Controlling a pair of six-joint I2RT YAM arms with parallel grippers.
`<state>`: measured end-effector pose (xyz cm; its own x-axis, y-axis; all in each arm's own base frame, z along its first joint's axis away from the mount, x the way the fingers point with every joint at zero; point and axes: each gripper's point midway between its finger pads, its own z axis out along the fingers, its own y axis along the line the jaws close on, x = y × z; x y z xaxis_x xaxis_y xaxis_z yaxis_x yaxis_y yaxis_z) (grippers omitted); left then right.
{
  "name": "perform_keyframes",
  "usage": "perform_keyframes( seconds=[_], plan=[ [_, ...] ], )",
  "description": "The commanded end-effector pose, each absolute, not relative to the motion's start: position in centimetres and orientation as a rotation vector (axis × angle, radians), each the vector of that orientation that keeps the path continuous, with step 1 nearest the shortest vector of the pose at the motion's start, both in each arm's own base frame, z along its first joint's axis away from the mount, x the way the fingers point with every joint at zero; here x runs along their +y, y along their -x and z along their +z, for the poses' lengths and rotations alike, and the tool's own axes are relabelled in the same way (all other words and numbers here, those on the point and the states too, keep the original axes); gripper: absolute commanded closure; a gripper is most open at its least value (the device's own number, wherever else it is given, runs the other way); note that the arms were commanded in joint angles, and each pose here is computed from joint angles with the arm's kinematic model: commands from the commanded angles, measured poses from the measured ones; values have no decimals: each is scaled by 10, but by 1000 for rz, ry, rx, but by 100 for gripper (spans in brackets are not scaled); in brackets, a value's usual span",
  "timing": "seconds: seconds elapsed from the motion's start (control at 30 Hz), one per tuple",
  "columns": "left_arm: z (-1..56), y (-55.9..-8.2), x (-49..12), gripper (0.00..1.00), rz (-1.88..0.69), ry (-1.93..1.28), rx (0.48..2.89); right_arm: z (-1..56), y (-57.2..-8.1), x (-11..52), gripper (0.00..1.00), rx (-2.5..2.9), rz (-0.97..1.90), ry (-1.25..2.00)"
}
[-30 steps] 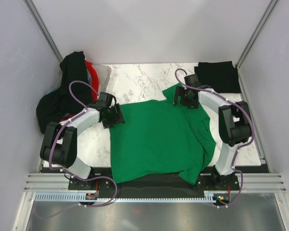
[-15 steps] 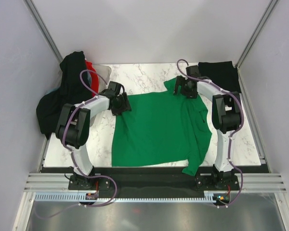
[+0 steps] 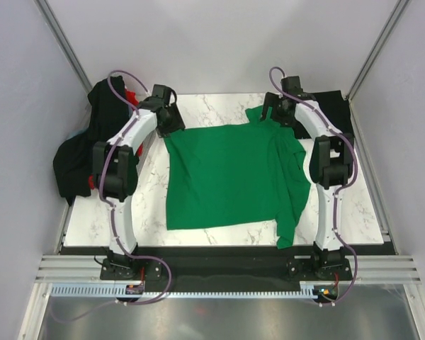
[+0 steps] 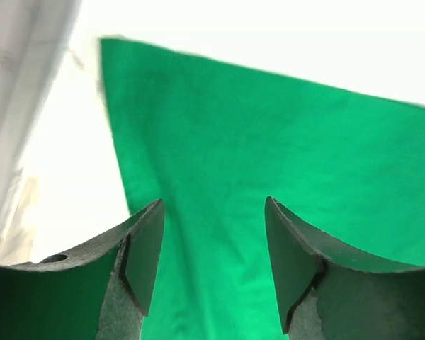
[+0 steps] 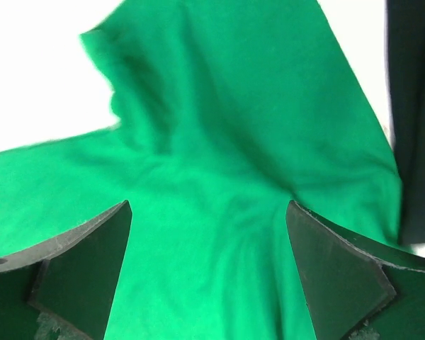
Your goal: Fold and stack the t-shirts
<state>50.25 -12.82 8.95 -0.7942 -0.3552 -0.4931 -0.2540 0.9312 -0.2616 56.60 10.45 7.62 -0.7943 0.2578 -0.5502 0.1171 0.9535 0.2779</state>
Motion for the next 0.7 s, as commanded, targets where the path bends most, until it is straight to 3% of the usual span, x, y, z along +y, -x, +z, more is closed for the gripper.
perform_keyframes(
  seconds=[0.0,0.07,0.27,0.5,0.67],
  plan=[
    [162,-479,-118,33,-209,395,2459,177,-547,114,2,2354,381,-198],
    [193,-459,-117,33,-248,392,2407,193,-530,121,2,2341,408,-173],
    [183,-366,-122,32,-285,377,2443,200,-439,99,2,2342,311,-242],
    [96,-268,-166,32,-424,285,2606,111,-317,68,2,2500,243,-520],
    [60,-239,-176,32,-444,332,2663,74,-269,47,2,2524,183,-672]
  ],
)
